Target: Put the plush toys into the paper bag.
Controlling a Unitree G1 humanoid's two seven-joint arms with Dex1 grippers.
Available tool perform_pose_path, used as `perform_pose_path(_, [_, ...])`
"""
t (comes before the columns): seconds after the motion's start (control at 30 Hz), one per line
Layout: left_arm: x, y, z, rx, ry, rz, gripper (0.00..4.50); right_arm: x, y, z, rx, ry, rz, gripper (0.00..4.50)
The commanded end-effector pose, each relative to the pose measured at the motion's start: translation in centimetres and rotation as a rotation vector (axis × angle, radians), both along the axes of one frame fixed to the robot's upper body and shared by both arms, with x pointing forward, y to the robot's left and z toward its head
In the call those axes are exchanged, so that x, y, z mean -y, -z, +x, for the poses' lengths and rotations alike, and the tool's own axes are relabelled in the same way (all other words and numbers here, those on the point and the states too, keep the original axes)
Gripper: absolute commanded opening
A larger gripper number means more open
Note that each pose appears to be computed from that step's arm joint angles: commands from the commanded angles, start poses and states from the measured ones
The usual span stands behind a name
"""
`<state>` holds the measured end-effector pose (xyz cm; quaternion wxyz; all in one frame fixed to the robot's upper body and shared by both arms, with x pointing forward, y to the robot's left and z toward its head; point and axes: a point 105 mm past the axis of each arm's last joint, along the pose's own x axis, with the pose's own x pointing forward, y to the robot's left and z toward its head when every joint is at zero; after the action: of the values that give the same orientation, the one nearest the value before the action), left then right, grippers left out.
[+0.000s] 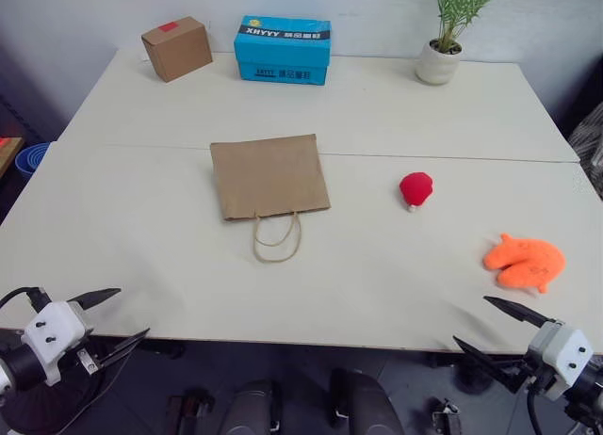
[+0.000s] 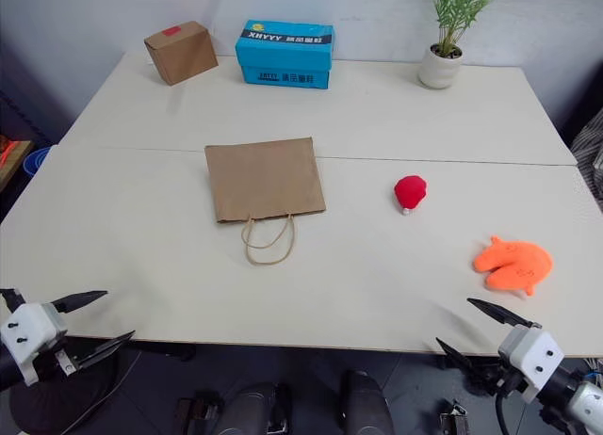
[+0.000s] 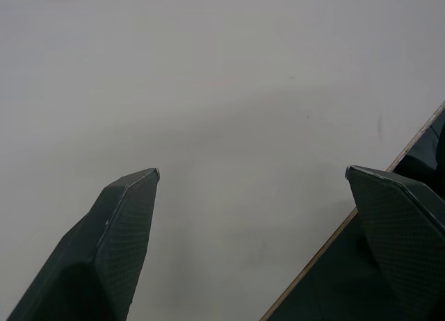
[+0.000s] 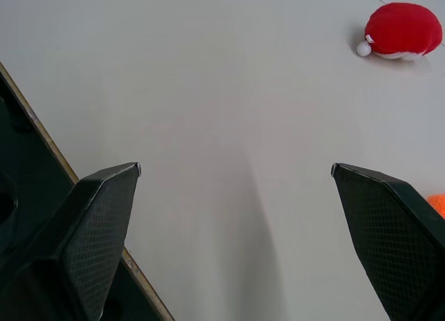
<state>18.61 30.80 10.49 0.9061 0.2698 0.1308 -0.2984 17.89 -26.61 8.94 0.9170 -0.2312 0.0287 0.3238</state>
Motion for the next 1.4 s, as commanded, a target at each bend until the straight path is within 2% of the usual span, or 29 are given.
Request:
perform_pose_path(0.03, [1.6,-1.4,0.5,0.019,0.047,-0.076,4.5,-1.6,-1.0,0.8,0.056,-0.024,0.108,4.5])
perform_pose_path(0.1, [3.1,-2.4,1.3,0.007,0.082,-0.154,4.5,-3.0,-2.1,1.6,0.097,-0.044,0.186,4.5])
perform_pose_path(0.17, [4.9,-3.5,2.5,-0.011,0.144,-0.173,4.5,-4.4,-3.5,2.6,0.143,-0.061,0.254,4.5])
perform_pose_path(0.33, [9.7,-6.2,7.8,0.125,0.259,-0.086,4.5,-7.8,-6.2,4.9,0.242,-0.117,0.338,4.5])
perform_pose_path(0.5, [14.0,-4.9,12.0,0.144,0.386,0.052,4.5,-9.6,-6.8,6.2,0.279,-0.14,0.362,4.5])
perform_pose_path(0.57, [15.2,-4.0,12.9,0.162,0.45,0.16,4.5,-9.7,-7.0,6.6,0.301,-0.13,0.347,4.5])
perform_pose_path(0.73, [18.4,-4.5,15.2,0.243,0.499,0.106,2.98,-9.4,-6.2,7.0,0.291,-0.081,0.33,4.5])
perform_pose_path(0.87, [19.3,-4.9,16.1,0.247,0.539,0.074,1.69,-9.8,-5.6,6.6,0.272,-0.081,0.321,4.5])
perform_pose_path(0.97, [19.8,-5.6,16.1,0.223,0.591,0.029,0.72,-10.5,-5.0,6.6,0.243,-0.096,0.315,3.88])
perform_pose_path(1.03, [20.7,-7.1,16.2,0.226,0.638,-0.036,0.07,-11.6,-4.6,6.8,0.215,-0.127,0.315,3.19])
perform_pose_path(1.2, [22.1,-9.4,16.5,0.232,0.7,-0.105,0.0,-13.5,-4.8,7.6,0.197,-0.153,0.335,1.38])
perform_pose_path(1.3, [23.8,-12.4,16.4,0.234,0.76,-0.229,0.0,-16.1,-4.8,8.7,0.172,-0.197,0.339,0.27])
perform_pose_path(1.33, [24.2,-13.3,16.4,0.245,0.763,-0.254,0.0,-16.6,-4.8,9.1,0.163,-0.196,0.352,0.02])
perform_pose_path(1.4, [24.5,-14.2,16.5,0.257,0.758,-0.283,0.0,-17.3,-5.0,9.5,0.16,-0.199,0.362,0.02])
